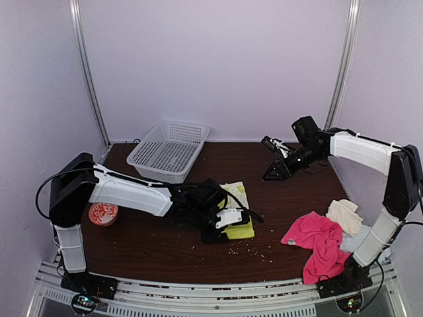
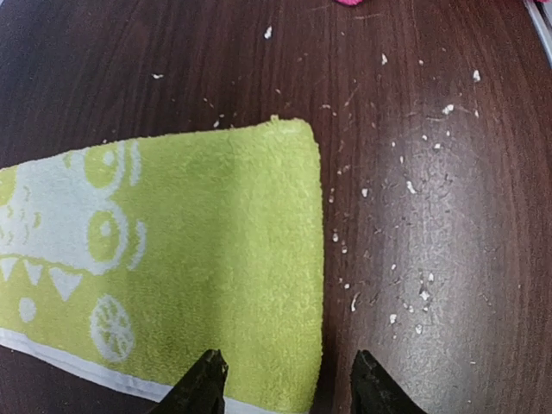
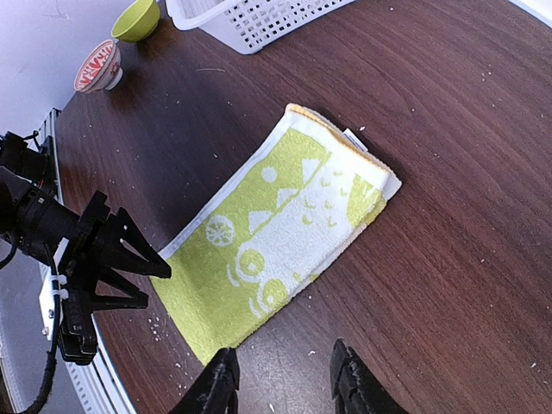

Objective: Roll the towels
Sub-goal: Roll the towel at the center of the board.

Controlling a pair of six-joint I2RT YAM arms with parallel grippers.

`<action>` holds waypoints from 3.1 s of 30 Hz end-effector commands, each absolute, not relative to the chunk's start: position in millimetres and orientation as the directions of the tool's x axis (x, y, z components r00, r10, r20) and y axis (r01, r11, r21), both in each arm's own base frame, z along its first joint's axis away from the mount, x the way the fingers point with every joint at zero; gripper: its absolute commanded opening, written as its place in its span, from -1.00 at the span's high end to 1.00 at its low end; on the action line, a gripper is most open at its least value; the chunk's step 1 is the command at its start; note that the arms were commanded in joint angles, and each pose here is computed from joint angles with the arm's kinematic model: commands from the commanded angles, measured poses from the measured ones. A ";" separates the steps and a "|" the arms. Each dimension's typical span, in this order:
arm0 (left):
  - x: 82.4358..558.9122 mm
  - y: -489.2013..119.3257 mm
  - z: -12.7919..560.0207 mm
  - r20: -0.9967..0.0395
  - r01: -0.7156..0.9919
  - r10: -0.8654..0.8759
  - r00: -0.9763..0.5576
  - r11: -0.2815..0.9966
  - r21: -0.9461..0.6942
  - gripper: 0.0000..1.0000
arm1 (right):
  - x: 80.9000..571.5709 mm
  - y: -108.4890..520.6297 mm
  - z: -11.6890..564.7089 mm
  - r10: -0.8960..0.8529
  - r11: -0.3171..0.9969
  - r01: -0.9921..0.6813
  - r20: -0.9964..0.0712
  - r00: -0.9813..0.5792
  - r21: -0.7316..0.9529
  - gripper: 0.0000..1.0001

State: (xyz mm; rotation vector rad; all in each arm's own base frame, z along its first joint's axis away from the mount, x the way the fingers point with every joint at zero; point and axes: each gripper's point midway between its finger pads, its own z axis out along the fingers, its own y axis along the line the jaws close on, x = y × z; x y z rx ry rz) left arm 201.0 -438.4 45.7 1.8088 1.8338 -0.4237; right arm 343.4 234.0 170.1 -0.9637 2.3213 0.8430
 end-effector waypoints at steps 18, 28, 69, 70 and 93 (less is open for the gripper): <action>204.5 -448.7 18.4 -0.550 0.989 0.834 0.038 0.046 0.138 0.53 | 336.1 214.8 164.0 -0.512 0.595 -0.766 -0.619 -0.595 0.244 0.26; 194.1 -453.6 21.9 -0.578 0.998 0.815 -0.040 0.063 0.019 1.00 | 305.8 204.8 213.7 -0.537 0.524 -0.835 -0.695 -0.477 0.168 0.23; 198.3 -461.8 -3.0 -0.443 0.726 0.711 -0.547 0.139 -0.674 1.00 | 218.2 302.8 48.5 -0.870 -0.010 -0.971 -0.476 0.125 -0.237 0.22; 198.9 -461.4 -2.9 -0.443 0.725 0.709 -0.548 0.140 -0.674 1.00 | 218.1 302.9 48.0 -0.871 -0.008 -0.971 -0.475 0.124 -0.239 0.23; 201.0 -453.9 0.3 -0.444 0.730 0.707 -0.550 0.148 -0.667 1.00 | 214.0 294.7 45.2 -0.899 -0.025 -0.975 -0.423 0.117 -0.219 0.19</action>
